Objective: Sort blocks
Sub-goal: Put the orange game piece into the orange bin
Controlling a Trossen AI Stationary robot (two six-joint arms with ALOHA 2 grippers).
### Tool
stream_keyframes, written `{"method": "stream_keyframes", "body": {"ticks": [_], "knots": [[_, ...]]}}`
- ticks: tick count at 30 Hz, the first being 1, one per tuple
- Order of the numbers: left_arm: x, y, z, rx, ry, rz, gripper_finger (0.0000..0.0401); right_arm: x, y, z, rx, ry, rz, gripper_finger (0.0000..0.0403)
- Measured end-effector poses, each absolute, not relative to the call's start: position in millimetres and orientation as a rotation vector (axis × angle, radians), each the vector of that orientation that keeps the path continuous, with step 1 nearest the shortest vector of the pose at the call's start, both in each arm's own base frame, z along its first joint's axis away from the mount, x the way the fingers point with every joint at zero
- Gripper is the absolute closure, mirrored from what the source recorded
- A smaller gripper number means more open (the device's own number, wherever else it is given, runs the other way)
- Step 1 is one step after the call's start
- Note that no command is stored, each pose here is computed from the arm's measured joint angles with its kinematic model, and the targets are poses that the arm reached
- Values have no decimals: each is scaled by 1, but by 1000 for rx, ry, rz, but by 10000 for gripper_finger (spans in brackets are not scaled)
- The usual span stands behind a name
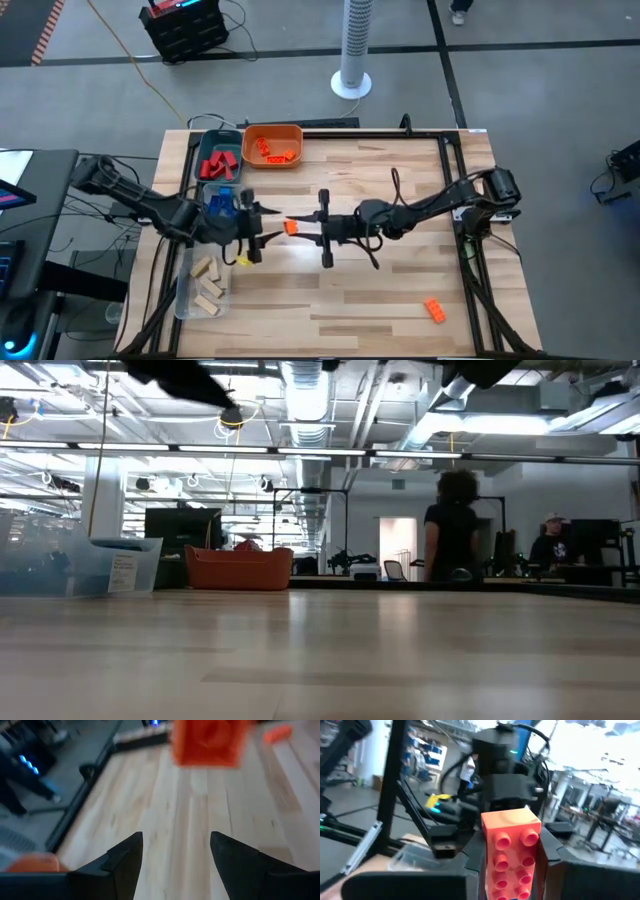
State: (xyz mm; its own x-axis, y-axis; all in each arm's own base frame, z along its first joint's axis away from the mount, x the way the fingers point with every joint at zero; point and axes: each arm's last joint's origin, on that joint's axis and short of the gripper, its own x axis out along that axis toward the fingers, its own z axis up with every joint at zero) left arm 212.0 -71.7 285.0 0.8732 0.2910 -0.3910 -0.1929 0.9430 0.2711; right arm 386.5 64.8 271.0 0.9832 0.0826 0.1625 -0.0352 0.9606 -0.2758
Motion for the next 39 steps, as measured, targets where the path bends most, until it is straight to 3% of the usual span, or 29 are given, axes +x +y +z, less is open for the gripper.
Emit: {"method": "stream_keyframes", "body": {"ticks": [19, 26, 32, 39], "knots": [[238, -60, 304, 359, 212, -6, 175, 385, 68, 278, -339, -255, 58, 315], [249, -64, 307, 422, 121, -7, 187, 385, 68, 275, -339, -221, 63, 312], [250, -60, 308, 374, 117, 36, 268, 386, 68, 274, -296, -198, 59, 268], [251, -45, 300, 317, 209, 97, 274, 380, 68, 276, -314, -113, -14, 185]]}}
